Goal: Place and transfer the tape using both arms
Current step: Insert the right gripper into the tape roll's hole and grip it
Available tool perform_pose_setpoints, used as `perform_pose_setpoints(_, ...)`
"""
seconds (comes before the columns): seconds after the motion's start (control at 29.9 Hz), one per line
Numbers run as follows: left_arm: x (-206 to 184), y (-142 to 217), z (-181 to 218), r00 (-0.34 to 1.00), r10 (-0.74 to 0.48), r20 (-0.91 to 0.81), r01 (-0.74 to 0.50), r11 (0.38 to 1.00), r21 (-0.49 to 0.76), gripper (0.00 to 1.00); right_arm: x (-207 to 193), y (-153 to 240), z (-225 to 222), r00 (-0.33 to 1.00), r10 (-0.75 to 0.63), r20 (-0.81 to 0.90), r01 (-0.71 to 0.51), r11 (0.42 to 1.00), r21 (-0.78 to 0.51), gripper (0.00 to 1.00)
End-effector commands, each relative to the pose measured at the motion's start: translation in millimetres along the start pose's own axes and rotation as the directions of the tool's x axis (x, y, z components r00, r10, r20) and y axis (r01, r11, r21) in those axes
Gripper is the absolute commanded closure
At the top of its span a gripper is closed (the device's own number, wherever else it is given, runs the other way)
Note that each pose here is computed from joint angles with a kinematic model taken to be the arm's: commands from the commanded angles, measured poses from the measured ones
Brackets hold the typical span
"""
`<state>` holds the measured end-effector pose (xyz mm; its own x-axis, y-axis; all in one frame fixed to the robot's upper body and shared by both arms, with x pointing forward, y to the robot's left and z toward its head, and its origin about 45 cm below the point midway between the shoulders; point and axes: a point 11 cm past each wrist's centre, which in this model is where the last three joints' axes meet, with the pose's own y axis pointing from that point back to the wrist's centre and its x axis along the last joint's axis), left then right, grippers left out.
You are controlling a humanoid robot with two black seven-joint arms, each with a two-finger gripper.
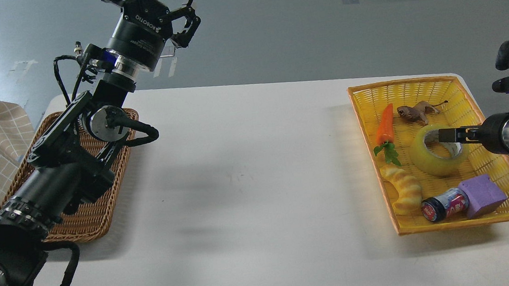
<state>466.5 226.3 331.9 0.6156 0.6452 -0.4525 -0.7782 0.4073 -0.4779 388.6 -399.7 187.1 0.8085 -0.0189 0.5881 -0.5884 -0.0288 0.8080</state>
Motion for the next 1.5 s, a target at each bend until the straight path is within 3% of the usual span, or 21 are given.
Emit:
perform_pose_setpoints(0.0, 0, 0, 1, 1.0, 0.0, 0.002, 0.0, 1.0, 0.0, 0.02, -4, -1, 2, 1.0, -0.007, -0.005, 0.007, 1.0, -0.006, 0.13)
perform_pose_setpoints(0.23, 0, 0, -1, 1.0, 0.0, -0.003, 0.0, 1.0, 0.001, 0.02, -6, -6, 14, 1.0, -0.014, 0.021, 0.015, 0.999, -0.043, 0.14)
perform_pose_setpoints(0.63, 0, 0, -1, 1.0, 0.001, -0.002, -0.001, 1.0, 0.001, 0.02, -10, -14, 5, 0.999, -0.026, 0.025, 0.026, 0.999, -0.029, 0.33)
perform_pose_setpoints(1.07, 1, 1, 0, 1.0, 0.002, 0.004, -0.002, 1.0, 0.003, 0.02, -13, -19, 6, 0.999, -0.033, 0.037, 0.035, 0.999, -0.035, 0.37)
perform_pose_setpoints(1.17, 0, 0, -1, 1.0, 0.001, 0.001, -0.001, 1.0, 0.003, 0.02, -13, -20, 4, 0.999, -0.034, 0.037, 0.035, 0.999, -0.032, 0.44)
perform_pose_setpoints(1.47, 1, 1, 1, 1.0, 0.002, 0.004, -0.002, 1.0, 0.002, 0.02, -14, -20, 3, 0.999, -0.036, 0.04, 0.038, 0.999, -0.029, 0.51)
